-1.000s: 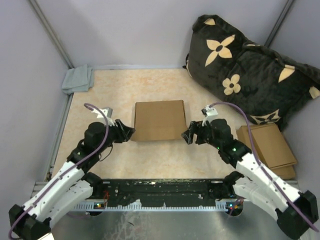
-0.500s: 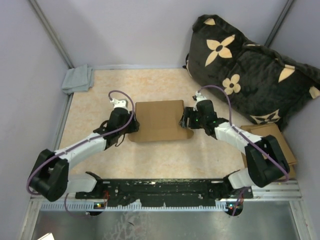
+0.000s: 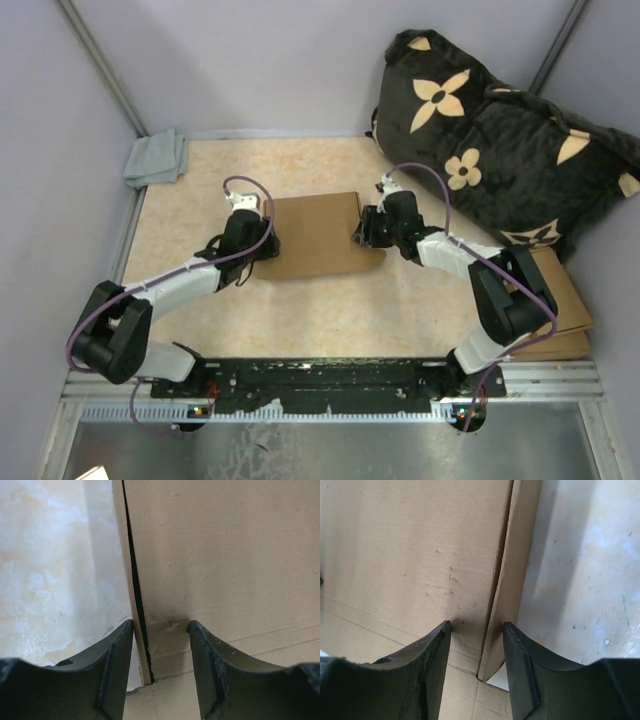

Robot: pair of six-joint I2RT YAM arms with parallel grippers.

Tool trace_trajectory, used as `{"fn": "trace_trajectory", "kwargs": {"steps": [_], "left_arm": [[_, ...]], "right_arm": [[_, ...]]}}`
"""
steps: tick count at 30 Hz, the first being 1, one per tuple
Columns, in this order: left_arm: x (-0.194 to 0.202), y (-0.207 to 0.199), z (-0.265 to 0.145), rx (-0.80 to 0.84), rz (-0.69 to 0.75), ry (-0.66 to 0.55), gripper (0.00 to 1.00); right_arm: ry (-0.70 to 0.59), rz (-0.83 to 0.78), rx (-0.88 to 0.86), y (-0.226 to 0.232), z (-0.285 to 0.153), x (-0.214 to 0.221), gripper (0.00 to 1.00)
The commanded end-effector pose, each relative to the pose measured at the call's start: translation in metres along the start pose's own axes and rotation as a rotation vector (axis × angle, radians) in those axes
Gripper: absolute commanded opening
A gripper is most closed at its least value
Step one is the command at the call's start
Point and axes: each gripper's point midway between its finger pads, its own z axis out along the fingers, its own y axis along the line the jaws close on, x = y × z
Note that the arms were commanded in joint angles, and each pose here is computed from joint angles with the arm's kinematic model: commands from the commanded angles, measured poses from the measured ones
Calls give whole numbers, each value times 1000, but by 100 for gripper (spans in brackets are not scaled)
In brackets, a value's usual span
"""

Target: Fold the paper box

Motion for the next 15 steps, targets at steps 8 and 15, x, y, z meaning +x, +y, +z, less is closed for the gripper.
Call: {"fn": "trace_trajectory", "kwargs": {"steps": [8, 15], "left_arm": [[-71, 24, -23, -191, -45, -151, 67], [-20, 14, -45, 11, -66, -108, 77]], "right_arm": [[-224, 57, 190, 3, -48, -92, 43], [-151, 3, -28, 25, -71, -32, 86]]}}
